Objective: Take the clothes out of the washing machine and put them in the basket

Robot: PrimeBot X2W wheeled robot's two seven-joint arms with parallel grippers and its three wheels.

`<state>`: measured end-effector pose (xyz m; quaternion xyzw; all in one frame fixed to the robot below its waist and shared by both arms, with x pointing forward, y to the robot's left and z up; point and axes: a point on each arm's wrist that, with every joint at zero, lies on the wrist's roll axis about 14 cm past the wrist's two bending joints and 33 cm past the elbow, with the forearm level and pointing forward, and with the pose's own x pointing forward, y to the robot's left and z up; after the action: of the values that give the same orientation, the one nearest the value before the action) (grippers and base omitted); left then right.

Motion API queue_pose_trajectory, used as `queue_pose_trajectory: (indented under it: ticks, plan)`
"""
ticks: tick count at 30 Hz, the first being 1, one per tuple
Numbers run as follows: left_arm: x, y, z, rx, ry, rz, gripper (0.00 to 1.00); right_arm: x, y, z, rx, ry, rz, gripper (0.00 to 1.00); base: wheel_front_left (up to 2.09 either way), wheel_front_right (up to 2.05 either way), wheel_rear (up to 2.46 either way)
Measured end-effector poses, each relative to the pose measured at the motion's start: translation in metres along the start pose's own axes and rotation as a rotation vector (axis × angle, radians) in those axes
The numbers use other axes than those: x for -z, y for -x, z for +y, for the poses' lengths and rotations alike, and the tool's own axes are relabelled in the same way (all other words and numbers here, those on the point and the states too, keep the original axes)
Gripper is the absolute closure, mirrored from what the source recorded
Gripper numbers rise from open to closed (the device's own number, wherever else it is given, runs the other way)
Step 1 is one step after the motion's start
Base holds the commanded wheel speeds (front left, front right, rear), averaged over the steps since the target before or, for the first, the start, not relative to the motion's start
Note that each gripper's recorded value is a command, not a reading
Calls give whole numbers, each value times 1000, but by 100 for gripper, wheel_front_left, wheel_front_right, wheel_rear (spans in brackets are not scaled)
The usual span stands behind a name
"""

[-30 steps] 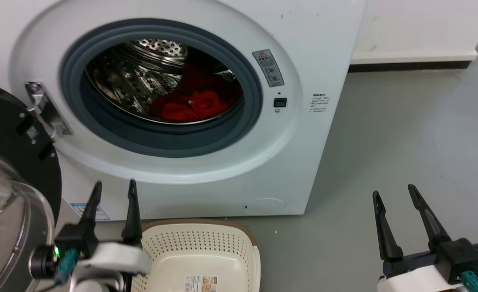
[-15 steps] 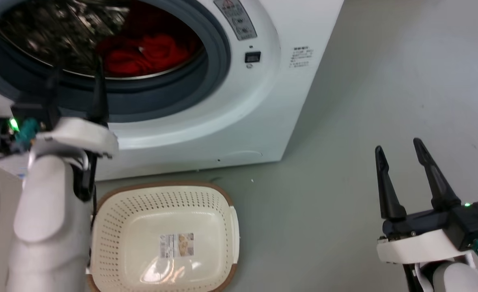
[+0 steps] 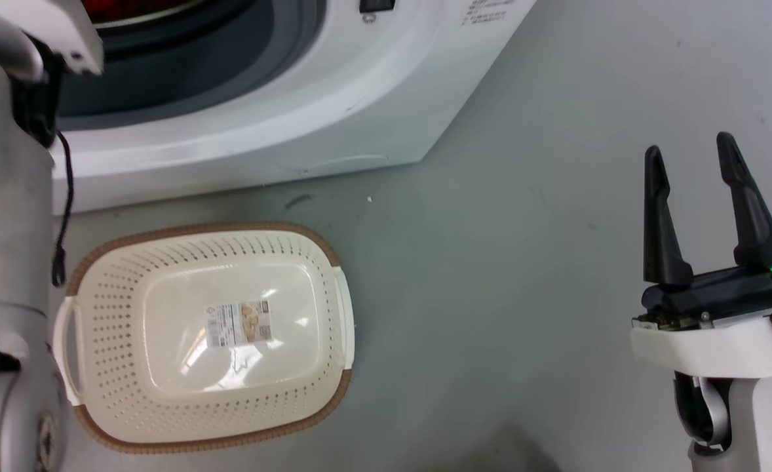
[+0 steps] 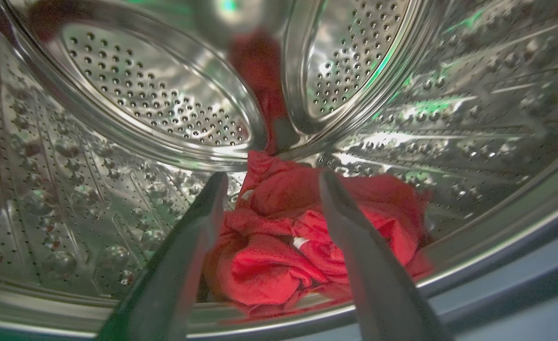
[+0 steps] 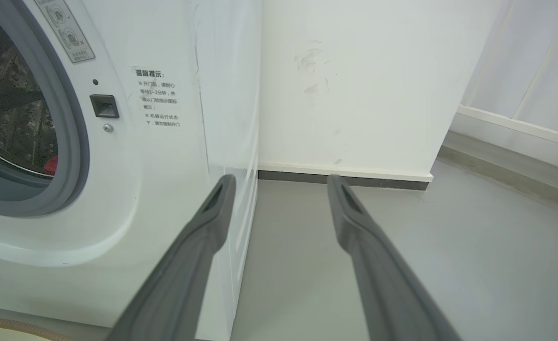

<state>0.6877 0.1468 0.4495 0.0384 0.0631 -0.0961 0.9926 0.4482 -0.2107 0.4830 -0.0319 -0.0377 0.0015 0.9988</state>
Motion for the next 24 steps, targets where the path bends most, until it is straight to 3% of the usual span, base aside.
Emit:
queue_pose_trajectory:
  ticks: [12, 24]
  plan:
    - [68, -62, 8, 18, -118, 358, 0, 39, -22, 9, -26, -21, 51, 0, 0, 0, 0]
    - [98, -84, -14, 51, -18, 562, 0, 63, -24, 9, -25, -37, 100, 0, 0, 0, 0]
